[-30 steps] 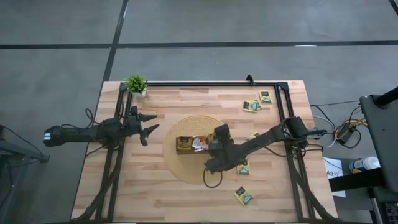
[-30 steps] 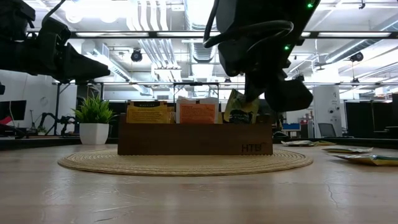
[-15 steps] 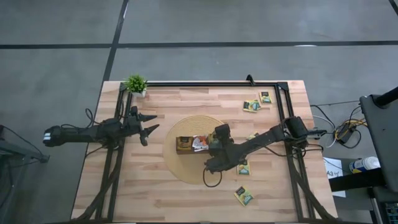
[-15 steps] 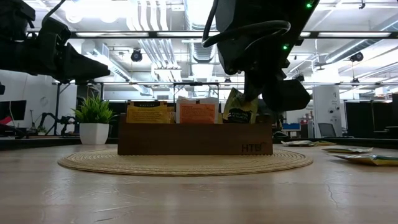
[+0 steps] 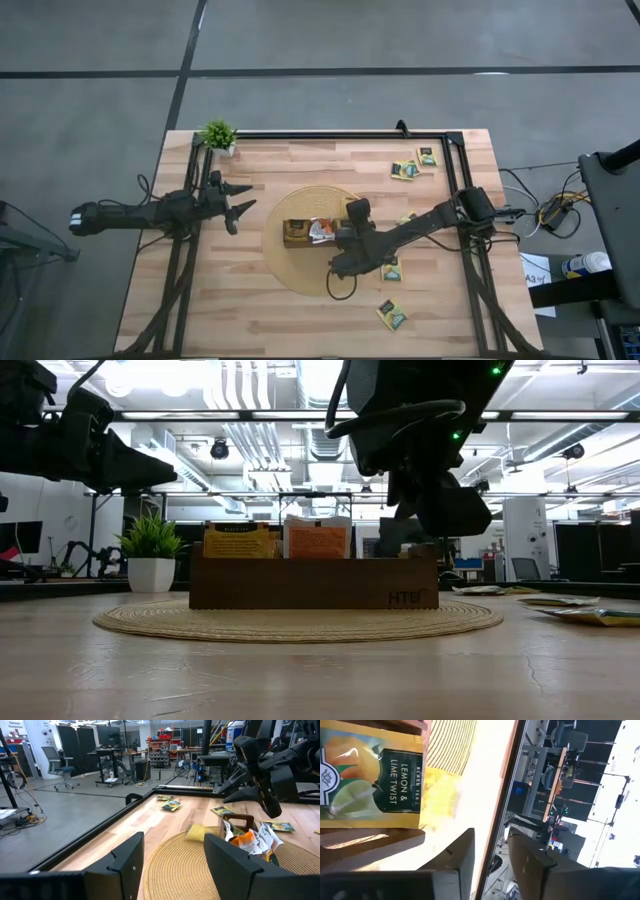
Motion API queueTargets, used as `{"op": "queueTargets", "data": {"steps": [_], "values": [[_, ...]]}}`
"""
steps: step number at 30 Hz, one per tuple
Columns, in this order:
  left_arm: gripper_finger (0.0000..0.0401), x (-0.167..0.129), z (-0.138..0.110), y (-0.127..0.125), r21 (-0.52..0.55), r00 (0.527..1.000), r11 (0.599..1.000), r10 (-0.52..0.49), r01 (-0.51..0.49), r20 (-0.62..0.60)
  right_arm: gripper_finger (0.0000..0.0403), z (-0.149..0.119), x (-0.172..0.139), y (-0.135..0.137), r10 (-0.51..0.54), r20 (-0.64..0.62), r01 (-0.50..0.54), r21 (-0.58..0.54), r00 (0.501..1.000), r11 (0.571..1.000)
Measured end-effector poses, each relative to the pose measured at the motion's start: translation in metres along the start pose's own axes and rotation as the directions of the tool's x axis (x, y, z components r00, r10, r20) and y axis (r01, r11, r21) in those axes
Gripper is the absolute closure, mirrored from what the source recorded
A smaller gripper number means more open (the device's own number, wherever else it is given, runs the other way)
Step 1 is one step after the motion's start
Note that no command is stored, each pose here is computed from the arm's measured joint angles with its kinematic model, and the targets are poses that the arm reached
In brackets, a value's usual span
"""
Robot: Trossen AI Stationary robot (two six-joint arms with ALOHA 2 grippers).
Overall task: Pick & Place Tea
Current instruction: Put the lemon tea sachet into the right section of the wooden organizer
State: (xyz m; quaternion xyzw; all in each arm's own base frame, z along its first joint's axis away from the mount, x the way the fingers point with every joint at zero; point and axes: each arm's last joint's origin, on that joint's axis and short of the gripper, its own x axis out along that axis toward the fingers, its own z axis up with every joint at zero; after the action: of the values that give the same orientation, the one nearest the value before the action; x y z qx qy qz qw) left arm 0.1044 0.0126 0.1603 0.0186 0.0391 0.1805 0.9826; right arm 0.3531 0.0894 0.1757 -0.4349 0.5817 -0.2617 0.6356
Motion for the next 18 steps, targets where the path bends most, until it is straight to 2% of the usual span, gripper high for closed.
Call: {"op": "queueTargets", "data": {"steps": [5, 8, 14, 18], "values": [[0.0199, 0.000, 0.000, 0.000, 0.000, 1.000, 1.000, 0.000, 0.000, 0.000, 0.0279, 0.000, 0.000, 0.000, -0.004, -0.001, 0.004, -0.001, 1.000, 1.000], [0.0199, 0.000, 0.000, 0.000, 0.000, 1.000, 1.000, 0.000, 0.000, 0.000, 0.0278, -0.001, 0.000, -0.002, -0.046, 0.000, 0.046, 0.025, 0.999, 0.999], [0.0199, 0.000, 0.000, 0.000, 0.000, 1.000, 1.000, 0.001, -0.001, 0.000, 0.0285, -0.010, -0.010, -0.019, -0.074, 0.014, 0.070, 0.205, 0.997, 0.976], [0.0199, 0.000, 0.000, 0.000, 0.000, 1.000, 1.000, 0.001, -0.001, 0.000, 0.0291, -0.029, -0.021, -0.040, -0.075, 0.023, 0.060, 0.395, 0.997, 0.917]]}}
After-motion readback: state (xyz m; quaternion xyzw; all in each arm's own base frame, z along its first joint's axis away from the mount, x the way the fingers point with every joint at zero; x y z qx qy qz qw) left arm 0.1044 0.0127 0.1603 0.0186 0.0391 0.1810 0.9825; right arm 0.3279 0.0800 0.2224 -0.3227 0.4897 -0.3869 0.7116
